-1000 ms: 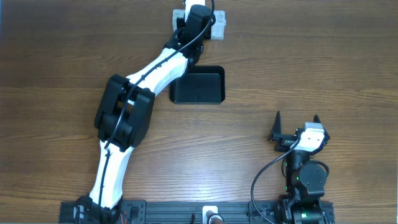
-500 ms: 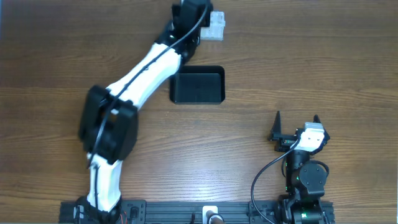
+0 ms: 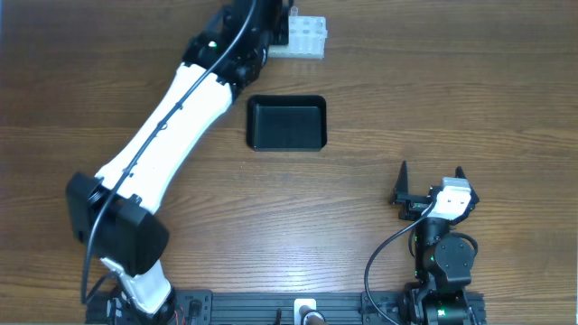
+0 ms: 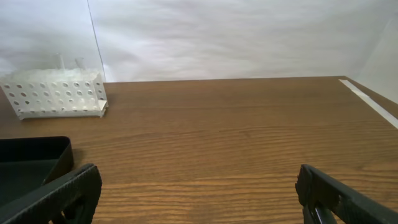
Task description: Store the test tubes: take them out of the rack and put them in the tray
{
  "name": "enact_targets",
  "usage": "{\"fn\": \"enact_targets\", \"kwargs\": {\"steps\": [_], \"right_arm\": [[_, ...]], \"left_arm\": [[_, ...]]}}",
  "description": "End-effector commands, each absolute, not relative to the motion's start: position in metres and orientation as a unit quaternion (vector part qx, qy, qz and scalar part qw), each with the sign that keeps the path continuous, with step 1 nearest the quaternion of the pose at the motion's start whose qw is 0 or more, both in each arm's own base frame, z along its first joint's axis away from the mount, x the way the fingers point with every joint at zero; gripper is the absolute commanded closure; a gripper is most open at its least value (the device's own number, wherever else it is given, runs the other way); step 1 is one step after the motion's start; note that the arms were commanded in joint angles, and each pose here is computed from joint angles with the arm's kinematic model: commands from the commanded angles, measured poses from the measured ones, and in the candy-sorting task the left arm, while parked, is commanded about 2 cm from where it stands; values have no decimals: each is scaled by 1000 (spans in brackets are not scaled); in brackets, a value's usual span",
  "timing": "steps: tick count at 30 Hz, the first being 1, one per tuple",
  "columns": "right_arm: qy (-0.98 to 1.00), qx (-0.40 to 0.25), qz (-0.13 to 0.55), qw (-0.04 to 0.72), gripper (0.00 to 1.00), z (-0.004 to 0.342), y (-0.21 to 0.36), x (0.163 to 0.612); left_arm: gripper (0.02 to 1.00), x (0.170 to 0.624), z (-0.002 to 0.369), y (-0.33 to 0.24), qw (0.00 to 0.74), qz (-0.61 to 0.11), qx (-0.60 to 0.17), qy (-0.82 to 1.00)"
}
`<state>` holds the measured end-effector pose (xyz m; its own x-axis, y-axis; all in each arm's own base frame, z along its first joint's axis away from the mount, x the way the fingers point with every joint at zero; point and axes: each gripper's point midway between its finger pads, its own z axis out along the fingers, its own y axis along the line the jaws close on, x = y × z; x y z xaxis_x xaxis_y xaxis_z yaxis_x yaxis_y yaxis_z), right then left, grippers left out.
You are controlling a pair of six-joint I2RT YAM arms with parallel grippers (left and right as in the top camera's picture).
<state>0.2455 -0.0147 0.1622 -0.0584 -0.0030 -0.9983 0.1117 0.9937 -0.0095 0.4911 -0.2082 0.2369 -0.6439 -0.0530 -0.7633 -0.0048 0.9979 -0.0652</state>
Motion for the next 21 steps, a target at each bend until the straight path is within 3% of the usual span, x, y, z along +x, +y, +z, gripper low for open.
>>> {"fn": "enact_targets", "kwargs": {"steps": [1, 4, 21], "right_arm": [[726, 34, -36, 686, 7, 161, -12, 246], [726, 34, -36, 686, 7, 161, -12, 246], [726, 34, -36, 686, 7, 161, -12, 246]], "left_arm": [[978, 463, 160, -213, 299, -32, -97, 949], [976, 452, 134, -216, 255, -30, -97, 962], [967, 444, 73, -224, 195, 7, -40, 980]]}}
